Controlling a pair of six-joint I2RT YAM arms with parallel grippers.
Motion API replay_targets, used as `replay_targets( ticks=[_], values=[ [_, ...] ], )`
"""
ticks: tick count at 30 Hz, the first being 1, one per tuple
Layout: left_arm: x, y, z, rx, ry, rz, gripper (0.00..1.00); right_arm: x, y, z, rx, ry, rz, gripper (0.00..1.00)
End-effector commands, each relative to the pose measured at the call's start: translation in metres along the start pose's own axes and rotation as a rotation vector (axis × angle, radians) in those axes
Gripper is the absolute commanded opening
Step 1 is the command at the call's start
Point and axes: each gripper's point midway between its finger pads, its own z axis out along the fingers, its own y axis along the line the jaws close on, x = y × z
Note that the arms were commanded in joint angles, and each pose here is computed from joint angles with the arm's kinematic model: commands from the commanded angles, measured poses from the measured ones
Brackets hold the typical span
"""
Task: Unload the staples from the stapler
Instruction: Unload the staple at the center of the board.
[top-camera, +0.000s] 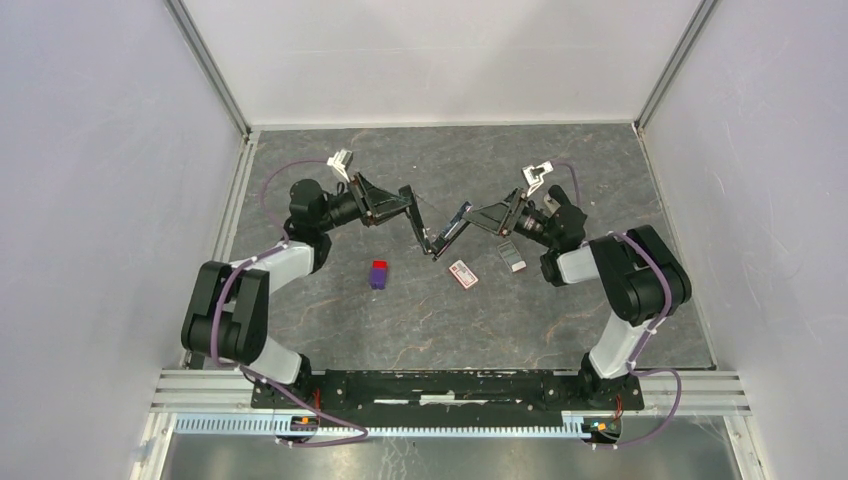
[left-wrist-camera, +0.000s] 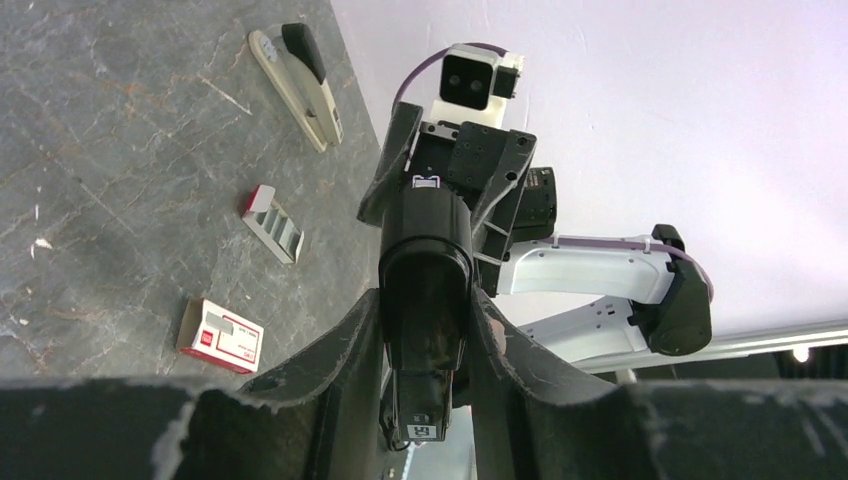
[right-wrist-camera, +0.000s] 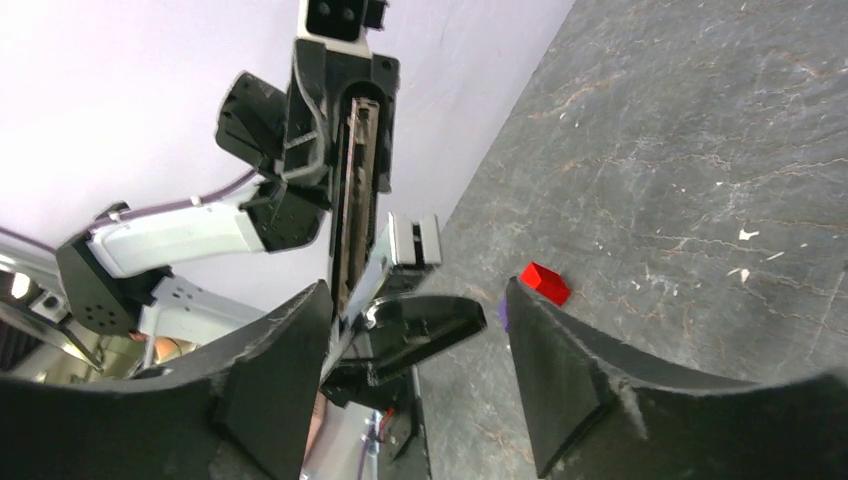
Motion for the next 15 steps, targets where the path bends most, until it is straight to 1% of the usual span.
replay_targets(
  ticks=[1,2,4,7,9,11,13,15],
  values=[
    [-0.013,-0.002,0.003,0.04,-0.063,-0.068,0.02,-0.016,0.011,0.014,-0.056,-0.066,0.022,0.57],
    [-0.014,0.004,0.004,0.03,-0.077,-0.094,0.02,-0.017,0.009,0.016,-0.055,-0.073,0.034,0.48],
    [-0.017,0.016,0.006,0.01,-0.11,-0.155,0.02,-0.021,0.002,0.018,-0.041,-0.09,0.045,0.36],
    [-0.025,0.046,0.008,-0.066,-0.194,-0.306,0.02,-0.02,-0.014,0.018,0.015,-0.106,0.064,0.23],
    [-0.027,0.078,0.007,-0.161,-0.256,-0.45,0.02,-0.011,-0.037,0.012,0.133,-0.102,0.064,0.16],
    [-0.03,0.099,0.003,-0.219,-0.331,-0.523,0.02,-0.001,-0.066,-0.002,0.299,-0.098,0.064,0.11],
    [-0.035,0.113,-0.003,-0.255,-0.409,-0.569,0.02,0.002,-0.09,-0.015,0.44,-0.106,0.082,0.0],
    [-0.038,0.13,-0.01,-0.315,-0.486,-0.621,0.02,-0.001,-0.102,-0.021,0.527,-0.124,0.104,0.0]
  ],
)
